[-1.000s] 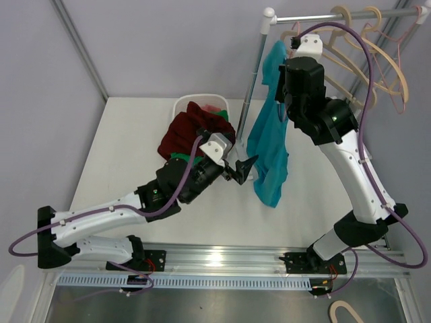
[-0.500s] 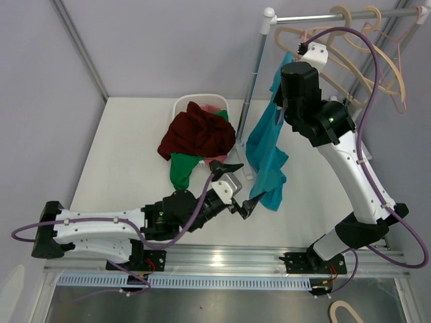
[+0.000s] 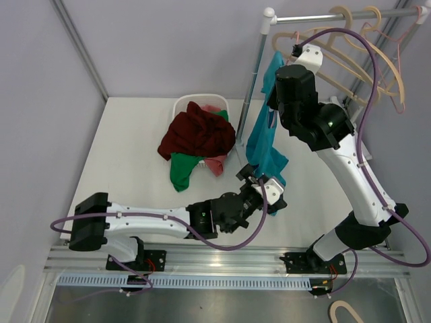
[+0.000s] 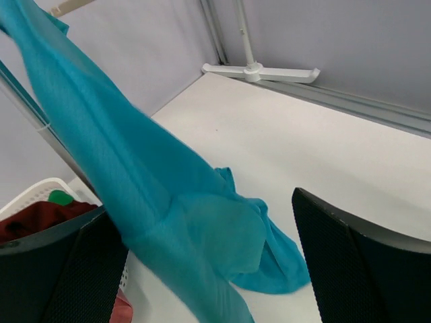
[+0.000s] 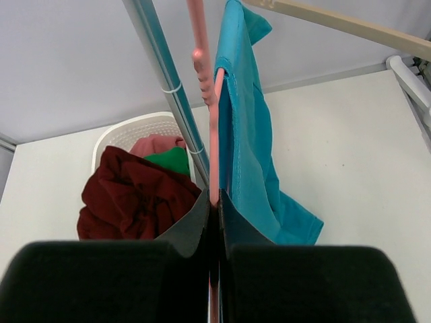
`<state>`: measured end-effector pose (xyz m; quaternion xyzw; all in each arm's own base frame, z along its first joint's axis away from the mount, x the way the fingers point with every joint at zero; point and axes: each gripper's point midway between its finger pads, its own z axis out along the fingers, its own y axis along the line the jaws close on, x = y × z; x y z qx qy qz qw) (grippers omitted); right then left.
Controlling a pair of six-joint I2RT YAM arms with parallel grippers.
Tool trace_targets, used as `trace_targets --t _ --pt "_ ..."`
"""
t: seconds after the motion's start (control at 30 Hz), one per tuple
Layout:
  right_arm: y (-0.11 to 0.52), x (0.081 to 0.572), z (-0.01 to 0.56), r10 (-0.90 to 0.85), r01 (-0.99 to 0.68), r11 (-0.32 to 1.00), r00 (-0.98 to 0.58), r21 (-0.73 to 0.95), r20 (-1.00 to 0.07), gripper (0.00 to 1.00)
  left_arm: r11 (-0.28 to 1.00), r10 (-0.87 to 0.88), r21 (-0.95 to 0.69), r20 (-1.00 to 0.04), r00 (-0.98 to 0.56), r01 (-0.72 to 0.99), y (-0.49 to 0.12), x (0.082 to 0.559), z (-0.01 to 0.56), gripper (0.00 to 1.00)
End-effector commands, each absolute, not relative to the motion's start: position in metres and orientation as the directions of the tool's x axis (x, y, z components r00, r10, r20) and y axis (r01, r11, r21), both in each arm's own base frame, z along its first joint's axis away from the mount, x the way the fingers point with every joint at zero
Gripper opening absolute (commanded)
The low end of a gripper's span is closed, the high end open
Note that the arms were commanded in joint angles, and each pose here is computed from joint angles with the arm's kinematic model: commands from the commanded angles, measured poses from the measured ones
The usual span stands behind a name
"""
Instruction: Remove the t-shirt from the hanger
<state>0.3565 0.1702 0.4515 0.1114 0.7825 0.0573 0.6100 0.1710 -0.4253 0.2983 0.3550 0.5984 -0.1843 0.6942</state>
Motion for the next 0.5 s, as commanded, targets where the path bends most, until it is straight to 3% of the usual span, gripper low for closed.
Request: trace_targets --t 0.0,0.03,0.1,0.13,0.17,0.3,0.33,0.47 --pt "0.159 0.343 0.493 0.327 0.097 0.944 -0.128 0.316 -0.936 0.00 0.767 0.077 0.221 -0.964 0.255 0.603 -0.424 0.183 0.350 0.98" --pt "0.158 0.343 0.494 0.326 0.099 0.944 -0.128 0.315 -0.937 0.00 0.770 0.078 0.221 -0.963 0.256 0.598 -0.423 0.184 0.350 0.97" --pt "0.157 0.342 0.496 0.324 0.095 0.945 -0.125 0.314 -0.938 0.00 0.772 0.074 0.215 -0.965 0.252 0.598 -0.422 0.186 0.351 0.82" --pt "0.157 0.341 0.497 0.322 0.097 0.945 -0.123 0.311 -0.939 0.00 0.777 0.065 0.199 -0.969 0.239 0.597 -0.421 0.189 0.352 0.71" --pt "0.156 0.341 0.498 0.321 0.097 0.946 -0.120 0.310 -0.939 0.00 0.778 0.070 0.199 -0.970 0.233 0.596 -0.421 0.191 0.351 0.44" --pt "0.150 0.341 0.504 0.312 0.115 0.947 -0.096 0.301 -0.945 0.00 0.777 0.069 0.189 -0.974 0.217 0.601 -0.414 0.192 0.349 0.05" --pt "0.149 0.341 0.506 0.304 0.113 0.949 -0.092 0.293 -0.948 0.00 0.771 0.075 0.186 -0.976 0.203 0.609 -0.413 0.190 0.344 0.01" --pt "0.145 0.350 0.507 0.288 0.133 0.952 -0.086 0.275 -0.954 0.00 0.742 0.065 0.163 -0.983 0.172 0.650 -0.410 0.180 0.342 0.01"
